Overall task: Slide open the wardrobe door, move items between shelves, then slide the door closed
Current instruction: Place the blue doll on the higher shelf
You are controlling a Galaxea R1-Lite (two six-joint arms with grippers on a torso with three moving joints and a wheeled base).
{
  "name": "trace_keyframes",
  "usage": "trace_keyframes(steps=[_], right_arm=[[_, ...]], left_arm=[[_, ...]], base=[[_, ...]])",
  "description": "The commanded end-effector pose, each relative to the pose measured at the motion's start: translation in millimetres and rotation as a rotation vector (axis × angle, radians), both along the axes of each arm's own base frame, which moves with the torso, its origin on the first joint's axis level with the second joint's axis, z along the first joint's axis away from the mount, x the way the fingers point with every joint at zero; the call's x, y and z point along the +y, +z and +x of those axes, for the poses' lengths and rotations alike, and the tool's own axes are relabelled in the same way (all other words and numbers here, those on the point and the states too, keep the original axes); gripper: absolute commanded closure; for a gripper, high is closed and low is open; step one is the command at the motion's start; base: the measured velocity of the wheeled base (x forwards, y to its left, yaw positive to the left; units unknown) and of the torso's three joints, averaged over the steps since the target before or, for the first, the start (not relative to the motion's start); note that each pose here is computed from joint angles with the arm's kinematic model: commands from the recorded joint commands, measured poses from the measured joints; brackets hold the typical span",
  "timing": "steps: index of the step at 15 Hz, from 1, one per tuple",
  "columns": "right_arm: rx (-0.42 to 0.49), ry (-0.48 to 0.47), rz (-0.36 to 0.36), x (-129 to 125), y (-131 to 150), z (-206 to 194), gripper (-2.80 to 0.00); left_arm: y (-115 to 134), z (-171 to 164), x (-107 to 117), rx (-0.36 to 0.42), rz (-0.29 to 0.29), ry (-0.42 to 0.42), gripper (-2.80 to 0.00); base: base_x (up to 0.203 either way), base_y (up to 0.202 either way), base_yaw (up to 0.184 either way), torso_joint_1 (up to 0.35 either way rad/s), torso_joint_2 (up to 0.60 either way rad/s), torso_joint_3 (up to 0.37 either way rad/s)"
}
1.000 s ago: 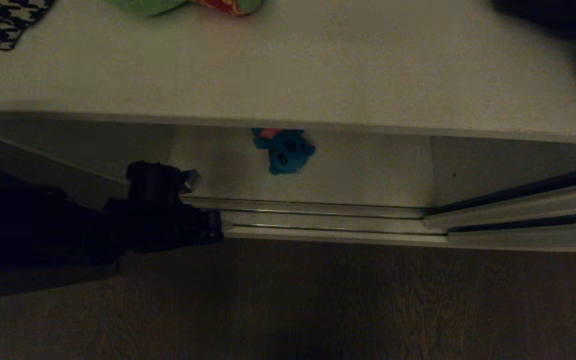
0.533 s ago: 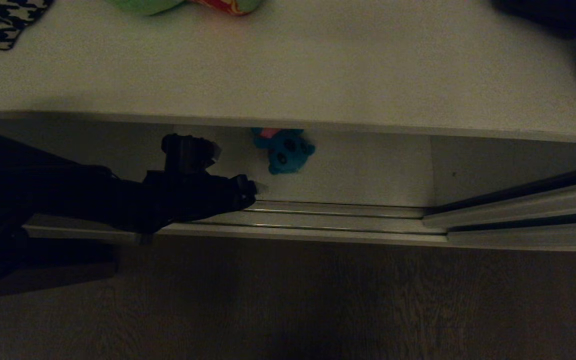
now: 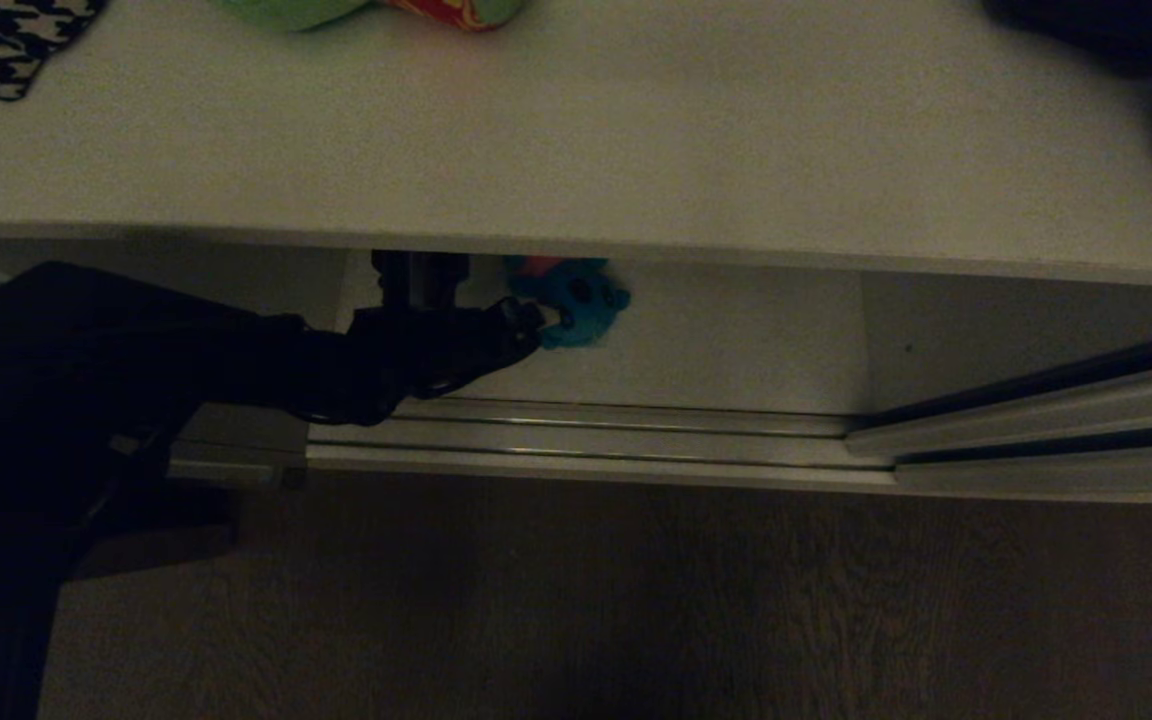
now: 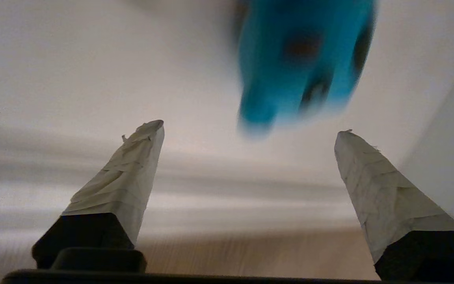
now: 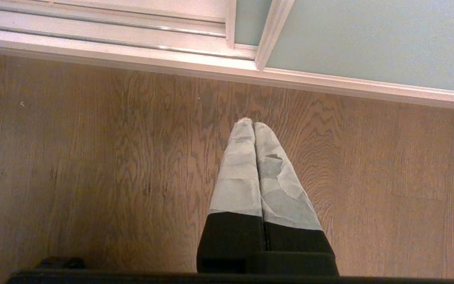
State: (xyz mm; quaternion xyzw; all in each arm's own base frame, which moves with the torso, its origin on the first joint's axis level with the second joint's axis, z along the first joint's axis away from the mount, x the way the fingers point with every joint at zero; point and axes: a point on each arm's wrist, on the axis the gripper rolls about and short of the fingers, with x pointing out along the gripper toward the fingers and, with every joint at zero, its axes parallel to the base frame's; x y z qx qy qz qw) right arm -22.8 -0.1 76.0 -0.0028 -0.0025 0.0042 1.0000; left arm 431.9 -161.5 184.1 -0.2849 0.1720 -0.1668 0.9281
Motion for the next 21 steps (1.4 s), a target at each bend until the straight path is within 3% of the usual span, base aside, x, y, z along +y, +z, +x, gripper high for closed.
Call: trace_keyframes(steps=[1, 3, 6, 10, 12, 15, 17, 21], right_arm=[[-0.004, 0.001, 0.0, 0.0, 0.0, -0.3, 0.0], [-0.004, 0.001, 0.0, 0.0, 0.0, -0.3, 0.0], [-0.004, 0.001, 0.0, 0.0, 0.0, -0.3, 0.0], [-0.005, 0.001, 0.0, 0.0, 0.2, -0.3, 0.0], [-0.004, 0.001, 0.0, 0.0, 0.0, -0.3, 0.0], [-0.004, 0.001, 0.0, 0.0, 0.0, -0.3, 0.0], [-0.004, 0.001, 0.0, 0.0, 0.0, -0.3, 0.0], [-0.004, 0.001, 0.0, 0.0, 0.0, -0.3, 0.0]], left_arm=[[-10.3, 20.2, -7.9, -0.008, -0.03, 0.043, -2.8], [-10.9, 27.3, -14.6, -0.007, -0.075, 0.065, -2.8], [-8.9, 30.5, -20.1, -0.018, -0.097, 0.049, -2.8], [14.7, 32.5, -26.2, -0.083, -0.162, 0.05, -2.8], [11.3, 35.6, -33.7, -0.096, -0.152, 0.025, -2.8], [-14.8, 44.3, -39.1, -0.082, -0.079, -0.022, -2.8], [-19.6, 46.4, -40.1, -0.077, -0.077, -0.028, -2.8], [-20.7, 49.3, -43.2, -0.138, -0.1, -0.04, -2.8]], base=[[0.0, 0.0, 0.0, 0.0, 0.0, 0.0], [0.0, 0.0, 0.0, 0.0, 0.0, 0.0], [0.0, 0.0, 0.0, 0.0, 0.0, 0.0], [0.0, 0.0, 0.0, 0.0, 0.0, 0.0], [0.0, 0.0, 0.0, 0.0, 0.0, 0.0], [0.0, 0.0, 0.0, 0.0, 0.0, 0.0], [0.0, 0.0, 0.0, 0.0, 0.0, 0.0], [0.0, 0.0, 0.0, 0.0, 0.0, 0.0]])
